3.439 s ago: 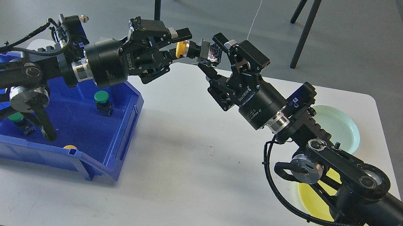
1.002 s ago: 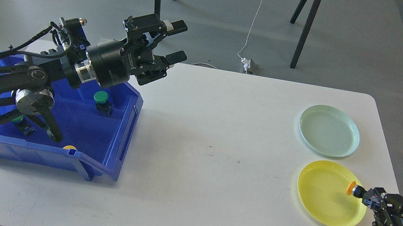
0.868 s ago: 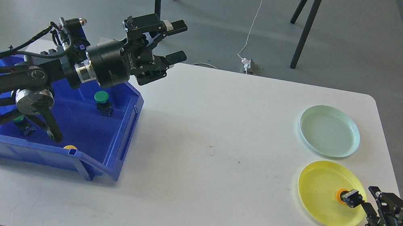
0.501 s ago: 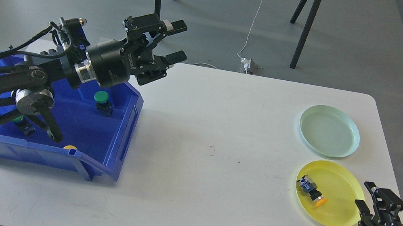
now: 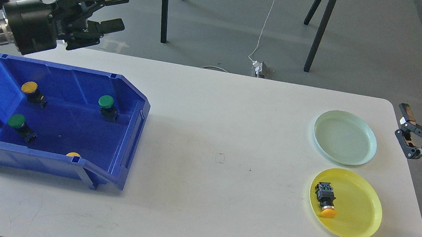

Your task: Pass button and place on color plate

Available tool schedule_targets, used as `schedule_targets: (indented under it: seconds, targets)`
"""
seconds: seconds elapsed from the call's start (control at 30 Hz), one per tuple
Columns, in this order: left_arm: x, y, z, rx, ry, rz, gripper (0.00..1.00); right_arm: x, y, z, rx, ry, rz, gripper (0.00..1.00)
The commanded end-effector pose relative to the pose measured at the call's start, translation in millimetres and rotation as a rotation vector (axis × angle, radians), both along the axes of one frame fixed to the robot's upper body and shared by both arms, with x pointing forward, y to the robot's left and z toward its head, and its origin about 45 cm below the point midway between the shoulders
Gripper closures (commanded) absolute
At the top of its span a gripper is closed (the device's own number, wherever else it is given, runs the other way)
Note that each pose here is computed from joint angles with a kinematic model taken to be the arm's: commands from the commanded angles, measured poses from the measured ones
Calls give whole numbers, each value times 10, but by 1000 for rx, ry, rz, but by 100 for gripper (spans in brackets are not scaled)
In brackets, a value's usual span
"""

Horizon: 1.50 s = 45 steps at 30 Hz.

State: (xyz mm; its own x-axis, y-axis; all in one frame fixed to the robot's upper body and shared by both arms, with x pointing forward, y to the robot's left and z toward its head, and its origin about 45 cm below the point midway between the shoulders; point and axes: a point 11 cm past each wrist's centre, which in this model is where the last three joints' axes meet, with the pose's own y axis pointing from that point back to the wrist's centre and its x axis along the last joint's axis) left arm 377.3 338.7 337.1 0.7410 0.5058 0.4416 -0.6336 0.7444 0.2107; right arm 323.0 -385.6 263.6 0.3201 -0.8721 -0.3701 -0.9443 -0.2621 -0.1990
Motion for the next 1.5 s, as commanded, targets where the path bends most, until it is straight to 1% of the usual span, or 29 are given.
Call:
schedule_targets:
  seconds: [0.0, 0.1, 0.2, 0.27, 0.33, 0.53, 0.77, 0.9, 1.07, 1.17, 1.3, 1.47]
  targets:
    - [-155, 272, 12, 308, -68, -48, 16, 38, 102, 42, 81, -27, 29, 2]
    - [-256, 535, -53, 567, -97, -83, 16, 9, 190, -69, 118, -10, 35, 2]
    - [-345, 759, -203, 805, -96, -138, 16, -33, 192, -147, 123, 10, 33, 2]
    - [-358, 896, -291, 958, -100, -178, 16, -47, 178, -159, 124, 13, 30, 2]
    - [-343, 1023, -374, 1049, -88, -190, 16, -46, 159, -166, 121, 15, 23, 2]
    - [-323, 1149, -818, 1079, 25, -202, 16, -46, 122, -147, 108, 14, 20, 2]
    - [-247, 1314, -1150, 1113, 121, -171, 16, -77, 109, -187, 109, 25, 16, 2]
    - [-352, 1464, -1362, 1147, 198, -172, 16, -88, 104, -202, 109, 29, 14, 2]
    - [-375, 1502, -1506, 1154, 237, -168, 16, -88, 104, -202, 109, 29, 14, 2]
    - [-429, 1531, -1632, 1151, 269, -165, 16, -90, 107, -206, 109, 31, 15, 2]
    - [-436, 1577, -1644, 1157, 280, -153, 16, -97, 109, -213, 109, 33, 16, 2]
    - [-418, 1523, -1676, 1146, 277, -159, 16, -108, 105, -228, 109, 37, 14, 2]
